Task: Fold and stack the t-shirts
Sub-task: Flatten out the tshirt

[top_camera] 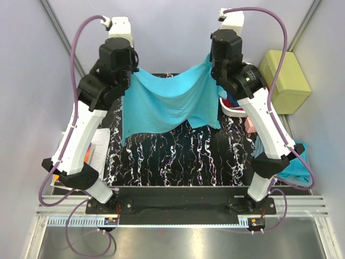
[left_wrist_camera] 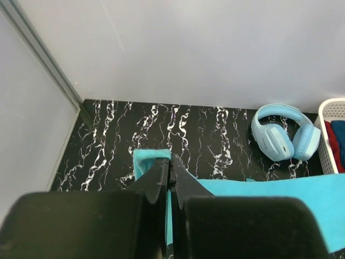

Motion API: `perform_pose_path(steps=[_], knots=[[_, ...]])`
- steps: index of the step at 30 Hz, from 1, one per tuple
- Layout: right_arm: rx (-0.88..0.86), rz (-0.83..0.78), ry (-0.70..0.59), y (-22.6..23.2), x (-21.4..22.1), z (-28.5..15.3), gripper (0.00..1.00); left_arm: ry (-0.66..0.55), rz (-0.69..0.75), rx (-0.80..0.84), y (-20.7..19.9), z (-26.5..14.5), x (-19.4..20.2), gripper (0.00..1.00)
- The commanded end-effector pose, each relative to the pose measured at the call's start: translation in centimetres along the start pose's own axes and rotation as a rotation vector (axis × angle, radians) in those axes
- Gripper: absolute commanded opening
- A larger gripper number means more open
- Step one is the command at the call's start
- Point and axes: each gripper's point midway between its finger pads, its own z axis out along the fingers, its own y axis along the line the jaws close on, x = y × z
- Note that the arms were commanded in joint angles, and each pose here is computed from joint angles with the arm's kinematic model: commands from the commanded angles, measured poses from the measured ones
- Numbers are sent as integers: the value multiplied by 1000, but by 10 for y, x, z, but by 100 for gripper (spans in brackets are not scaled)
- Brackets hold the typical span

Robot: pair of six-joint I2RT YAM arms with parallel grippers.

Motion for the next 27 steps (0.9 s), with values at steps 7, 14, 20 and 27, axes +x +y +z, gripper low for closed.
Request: perform_pose_path(steps=[7,14,20,27], knots=[[47,16,-146,-25,-61,-78,0,-209,97,-122,-6,-102,-60,0],[71,13,-157,-42,-62,-110,0,-221,160,-133,-20,-148,-62,0],[83,-6,-181,-48,-65,-134,0,-210,165,-103,-36,-179,-57,0],[71,-27,-215,-45,-74,-161,0,-200,164,-12,-64,-202,-57,0]])
